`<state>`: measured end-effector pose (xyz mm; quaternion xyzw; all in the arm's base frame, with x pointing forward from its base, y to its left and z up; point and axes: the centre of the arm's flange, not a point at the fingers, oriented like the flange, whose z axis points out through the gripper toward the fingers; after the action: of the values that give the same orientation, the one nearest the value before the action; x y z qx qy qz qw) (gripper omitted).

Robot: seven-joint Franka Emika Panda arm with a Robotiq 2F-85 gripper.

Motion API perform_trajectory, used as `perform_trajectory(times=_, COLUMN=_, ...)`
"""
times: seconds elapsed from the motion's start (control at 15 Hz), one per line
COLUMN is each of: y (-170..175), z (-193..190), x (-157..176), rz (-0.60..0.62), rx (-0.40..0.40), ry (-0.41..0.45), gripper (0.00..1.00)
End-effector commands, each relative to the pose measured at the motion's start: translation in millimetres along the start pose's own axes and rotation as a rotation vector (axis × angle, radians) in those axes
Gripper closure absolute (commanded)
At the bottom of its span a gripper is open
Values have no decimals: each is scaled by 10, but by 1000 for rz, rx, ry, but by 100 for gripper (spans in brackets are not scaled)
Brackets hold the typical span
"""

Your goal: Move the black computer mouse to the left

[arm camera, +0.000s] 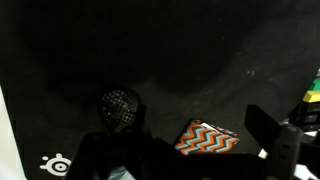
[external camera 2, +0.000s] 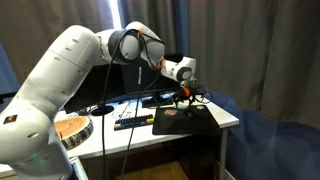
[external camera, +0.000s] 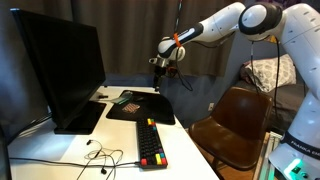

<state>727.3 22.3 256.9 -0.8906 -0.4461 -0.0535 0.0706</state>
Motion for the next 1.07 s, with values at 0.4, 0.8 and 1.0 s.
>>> perform_trajectory(times=0.4, y=495, z=331, x=64, rz=-39, rx=-9, ry=94, gripper=0)
perform_trajectory(times=0.8, y=574, z=401, x=95, rz=-59, rx=-34, ry=95, gripper=0)
perform_trajectory(times=1.0, y=712, z=528, x=137, rz=-125, rx=-87, ry=152, gripper=0)
